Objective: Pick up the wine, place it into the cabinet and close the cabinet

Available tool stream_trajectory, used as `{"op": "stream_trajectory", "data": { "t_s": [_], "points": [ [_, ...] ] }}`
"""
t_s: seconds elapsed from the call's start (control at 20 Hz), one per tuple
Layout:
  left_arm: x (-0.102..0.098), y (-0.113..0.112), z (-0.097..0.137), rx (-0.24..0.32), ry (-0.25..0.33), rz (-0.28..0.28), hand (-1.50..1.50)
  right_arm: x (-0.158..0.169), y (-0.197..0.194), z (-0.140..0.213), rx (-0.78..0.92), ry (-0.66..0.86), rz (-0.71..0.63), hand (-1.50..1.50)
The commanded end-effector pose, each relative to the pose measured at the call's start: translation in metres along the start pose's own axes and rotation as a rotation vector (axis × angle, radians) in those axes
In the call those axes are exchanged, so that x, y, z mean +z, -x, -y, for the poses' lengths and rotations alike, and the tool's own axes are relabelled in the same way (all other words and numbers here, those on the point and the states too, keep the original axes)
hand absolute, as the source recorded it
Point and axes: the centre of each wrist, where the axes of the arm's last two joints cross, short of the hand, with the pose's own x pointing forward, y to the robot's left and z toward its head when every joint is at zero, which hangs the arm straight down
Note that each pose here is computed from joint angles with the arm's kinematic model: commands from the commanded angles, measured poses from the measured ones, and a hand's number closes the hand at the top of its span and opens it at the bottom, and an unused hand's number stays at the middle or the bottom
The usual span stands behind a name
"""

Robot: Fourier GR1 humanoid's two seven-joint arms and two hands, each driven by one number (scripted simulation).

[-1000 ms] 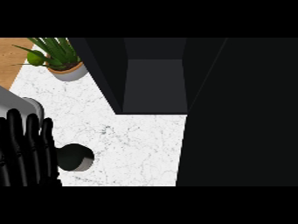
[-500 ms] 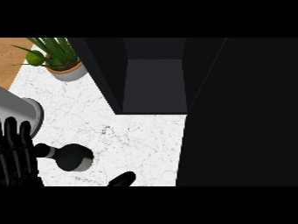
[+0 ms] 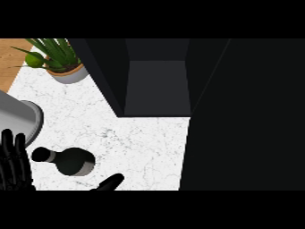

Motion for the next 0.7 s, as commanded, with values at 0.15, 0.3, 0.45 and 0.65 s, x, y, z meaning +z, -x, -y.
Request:
{"op": "stream_trajectory", "data": {
  "t_s": [0.15, 0.3, 0.45, 0.65],
  "points": [
    [-0.005, 0.001, -0.021, 0.128, 0.020, -0.148, -1.50, 0.017, -0.016, -0.003, -0.029, -0.028, 0.016, -1.50],
    [-0.010, 0.019, -0.019, 0.106, 0.016, -0.167, -1.50, 0.007, -0.016, -0.004, -0.027, -0.027, 0.042, -1.50],
    [-0.004, 0.026, -0.020, 0.137, 0.000, -0.156, -1.50, 0.020, -0.023, 0.005, -0.015, -0.040, 0.038, -1.50],
    [-0.002, 0.041, -0.030, 0.120, -0.008, -0.156, -1.50, 0.015, -0.020, 0.007, -0.005, -0.013, 0.040, -1.50]
  ]
}}
